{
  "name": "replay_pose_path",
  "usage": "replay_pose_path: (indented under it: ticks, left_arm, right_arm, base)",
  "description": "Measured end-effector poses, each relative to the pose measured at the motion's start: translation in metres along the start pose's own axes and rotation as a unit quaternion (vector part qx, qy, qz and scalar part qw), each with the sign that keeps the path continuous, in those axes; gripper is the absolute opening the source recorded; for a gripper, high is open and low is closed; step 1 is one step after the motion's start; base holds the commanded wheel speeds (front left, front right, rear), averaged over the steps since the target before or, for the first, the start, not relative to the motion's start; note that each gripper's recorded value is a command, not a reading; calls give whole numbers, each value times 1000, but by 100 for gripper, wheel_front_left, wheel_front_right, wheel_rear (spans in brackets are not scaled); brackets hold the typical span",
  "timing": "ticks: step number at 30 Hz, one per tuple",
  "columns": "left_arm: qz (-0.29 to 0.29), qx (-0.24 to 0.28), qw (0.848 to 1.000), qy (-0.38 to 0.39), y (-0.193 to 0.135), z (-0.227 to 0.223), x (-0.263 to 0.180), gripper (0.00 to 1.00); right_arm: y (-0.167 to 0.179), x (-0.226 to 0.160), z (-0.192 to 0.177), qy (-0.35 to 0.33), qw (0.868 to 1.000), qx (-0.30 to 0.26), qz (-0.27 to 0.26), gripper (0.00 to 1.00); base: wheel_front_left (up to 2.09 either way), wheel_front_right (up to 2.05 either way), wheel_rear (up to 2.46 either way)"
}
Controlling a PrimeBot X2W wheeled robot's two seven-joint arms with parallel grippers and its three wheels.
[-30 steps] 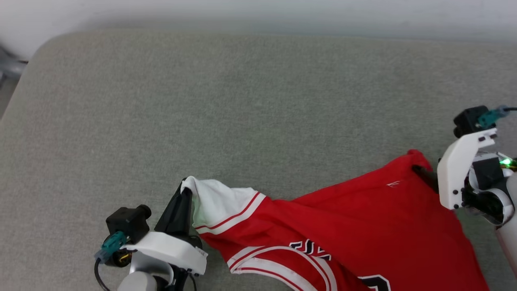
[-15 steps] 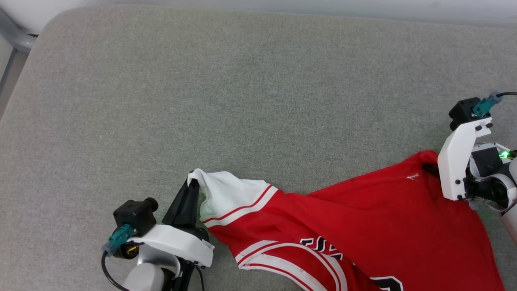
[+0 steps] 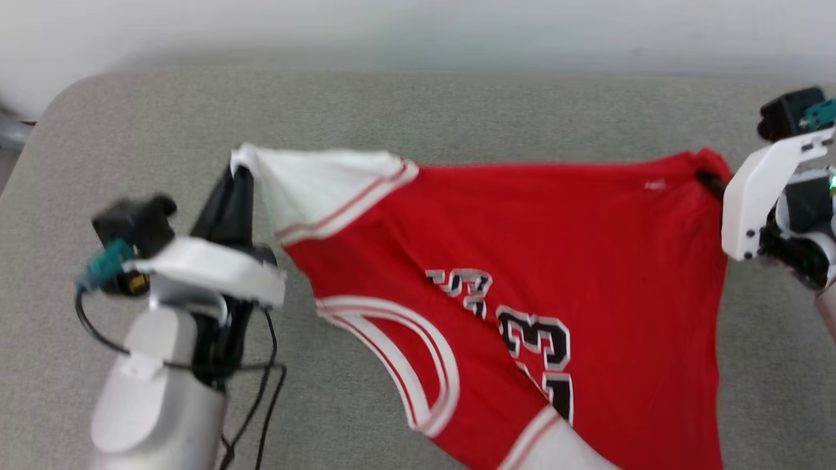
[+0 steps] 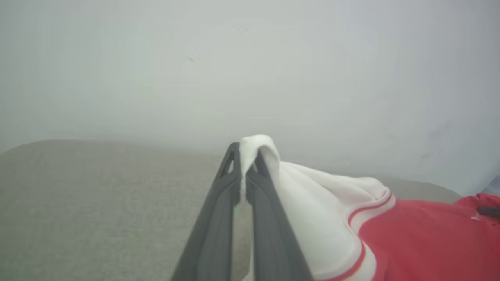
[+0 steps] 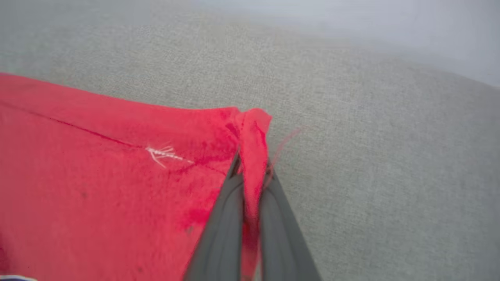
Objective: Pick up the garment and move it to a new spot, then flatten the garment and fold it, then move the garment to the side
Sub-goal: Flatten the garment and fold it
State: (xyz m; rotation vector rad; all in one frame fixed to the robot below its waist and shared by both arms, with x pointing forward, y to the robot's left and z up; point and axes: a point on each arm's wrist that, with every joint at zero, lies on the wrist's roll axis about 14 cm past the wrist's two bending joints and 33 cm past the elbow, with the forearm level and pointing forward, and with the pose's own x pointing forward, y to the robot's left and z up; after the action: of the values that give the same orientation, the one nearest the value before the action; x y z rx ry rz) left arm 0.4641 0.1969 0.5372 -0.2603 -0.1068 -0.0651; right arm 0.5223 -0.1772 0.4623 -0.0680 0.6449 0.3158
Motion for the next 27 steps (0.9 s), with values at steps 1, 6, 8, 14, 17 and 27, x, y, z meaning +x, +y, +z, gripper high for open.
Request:
replay_pose_path:
  ticks: [1,6,8,14,17,27]
  left_arm:
    - [-10,3,1000,-10,-6,11,10,0]
    - [-46,37,998,-34,-23,57,71,0]
    - [-51,41,997,-42,-26,69,89,0]
    - [-49,72,992,-87,-28,115,143,0]
    - [-55,94,988,-112,-34,138,168,0]
    - [-54,131,979,-147,-31,157,242,0]
  right_arm:
    - [-5,-3,8,-13,1000,2,-8,0]
    - [-33,-15,75,-115,992,8,-53,0]
    - [-42,-19,99,-153,986,12,-66,0]
    - [-64,-32,174,-261,960,6,-99,0]
    - [-72,-37,206,-302,946,-5,-113,0]
    - [-79,-2,266,-366,922,-28,-124,0]
  base:
    - [0,0,0]
    - [0,0,0]
    - [0,0,0]
    - [0,0,0]
    - [0,0,0]
    - [0,0,0]
